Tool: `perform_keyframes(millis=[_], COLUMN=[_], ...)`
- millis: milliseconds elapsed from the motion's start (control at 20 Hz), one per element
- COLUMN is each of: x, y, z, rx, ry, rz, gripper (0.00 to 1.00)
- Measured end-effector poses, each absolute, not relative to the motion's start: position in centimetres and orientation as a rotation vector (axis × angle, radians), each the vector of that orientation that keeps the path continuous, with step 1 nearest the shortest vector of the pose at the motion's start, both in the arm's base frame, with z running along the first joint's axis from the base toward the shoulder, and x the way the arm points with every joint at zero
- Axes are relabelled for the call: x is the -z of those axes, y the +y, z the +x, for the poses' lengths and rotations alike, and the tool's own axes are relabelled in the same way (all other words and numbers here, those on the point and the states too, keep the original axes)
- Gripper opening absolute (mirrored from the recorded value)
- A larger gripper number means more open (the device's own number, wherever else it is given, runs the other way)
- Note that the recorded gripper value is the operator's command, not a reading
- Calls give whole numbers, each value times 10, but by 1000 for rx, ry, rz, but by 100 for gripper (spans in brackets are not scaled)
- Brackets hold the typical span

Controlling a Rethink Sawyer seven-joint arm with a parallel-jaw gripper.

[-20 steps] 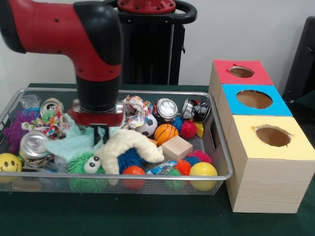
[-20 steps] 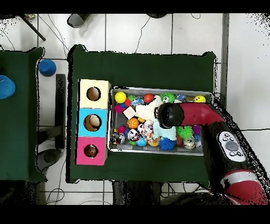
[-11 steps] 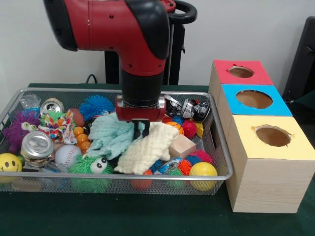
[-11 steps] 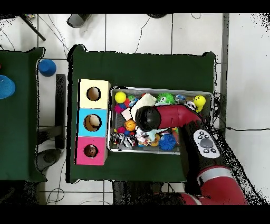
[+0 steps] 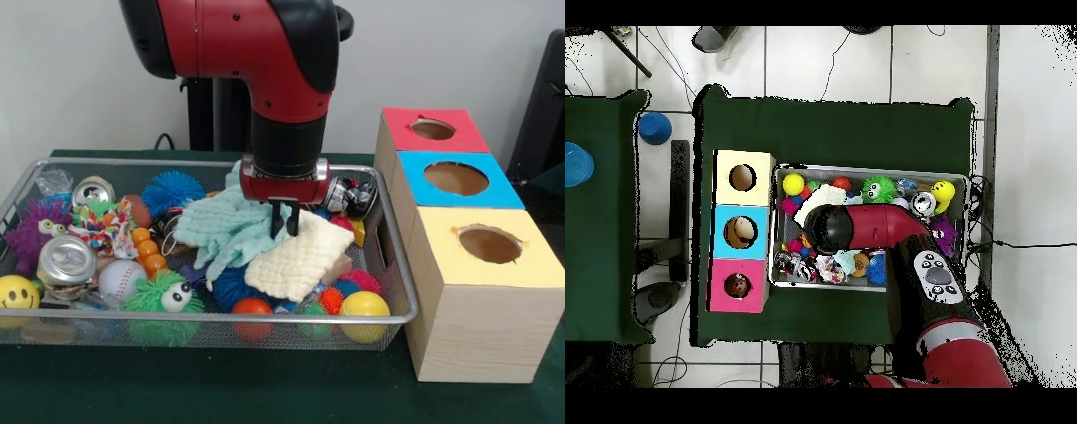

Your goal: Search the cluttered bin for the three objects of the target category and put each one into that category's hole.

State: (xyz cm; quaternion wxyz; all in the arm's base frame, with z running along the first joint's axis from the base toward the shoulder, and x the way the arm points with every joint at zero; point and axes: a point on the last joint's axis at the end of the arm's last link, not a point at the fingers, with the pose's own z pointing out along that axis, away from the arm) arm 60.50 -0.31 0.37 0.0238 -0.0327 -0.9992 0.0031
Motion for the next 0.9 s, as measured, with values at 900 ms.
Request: perform_keyframes(millis=[900], x=[-47], y=[-4], z=[606], rx=[45], ry=[-3087], rz=[-292], gripper=[0])
